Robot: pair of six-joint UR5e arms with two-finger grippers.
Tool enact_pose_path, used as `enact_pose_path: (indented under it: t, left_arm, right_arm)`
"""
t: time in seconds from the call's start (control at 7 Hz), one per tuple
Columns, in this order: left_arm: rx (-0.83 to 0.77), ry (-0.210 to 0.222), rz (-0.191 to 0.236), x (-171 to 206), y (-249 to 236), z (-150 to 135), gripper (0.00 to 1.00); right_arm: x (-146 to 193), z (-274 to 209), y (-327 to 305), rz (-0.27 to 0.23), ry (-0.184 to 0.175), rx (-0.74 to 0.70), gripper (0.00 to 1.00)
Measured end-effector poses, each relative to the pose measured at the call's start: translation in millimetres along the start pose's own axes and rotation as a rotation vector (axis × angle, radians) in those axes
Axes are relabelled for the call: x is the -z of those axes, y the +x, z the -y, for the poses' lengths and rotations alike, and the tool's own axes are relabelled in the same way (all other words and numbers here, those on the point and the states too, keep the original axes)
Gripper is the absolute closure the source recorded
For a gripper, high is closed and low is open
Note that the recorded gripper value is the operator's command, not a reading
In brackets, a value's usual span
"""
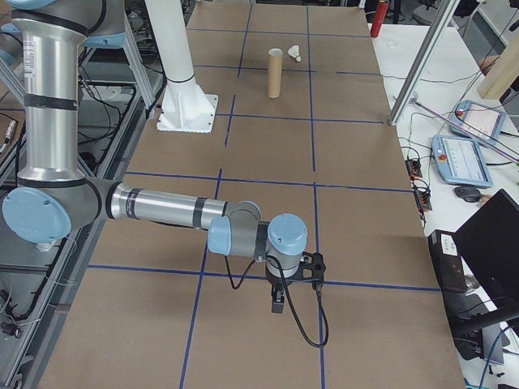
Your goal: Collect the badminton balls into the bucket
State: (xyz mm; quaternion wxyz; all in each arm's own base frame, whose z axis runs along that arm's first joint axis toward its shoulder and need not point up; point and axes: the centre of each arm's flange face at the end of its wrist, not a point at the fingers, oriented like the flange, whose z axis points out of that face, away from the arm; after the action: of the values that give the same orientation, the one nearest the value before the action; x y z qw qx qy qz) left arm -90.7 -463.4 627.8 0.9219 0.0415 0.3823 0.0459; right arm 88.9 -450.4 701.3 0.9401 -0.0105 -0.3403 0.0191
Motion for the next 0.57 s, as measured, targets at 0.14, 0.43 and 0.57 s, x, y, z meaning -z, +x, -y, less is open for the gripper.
enact_pose_path:
  t: [0.14, 0.43, 0.57]
  left_arm:
    - [-0.002, 0.001, 0.001, 1, 1, 0, 0.0]
    - [-0.014, 0.012, 0.005, 6, 6, 2, 0.0]
    - [-0.026, 0.025, 0.007, 12, 11, 6, 0.0]
  right_arm:
    - [0, 0, 0, 0.0, 0.0, 0.0, 0.0]
    - [0, 0, 0, 0.0, 0.0, 0.0, 0.0]
    - [0, 0, 0, 0.0, 0.0, 0.0, 0.0]
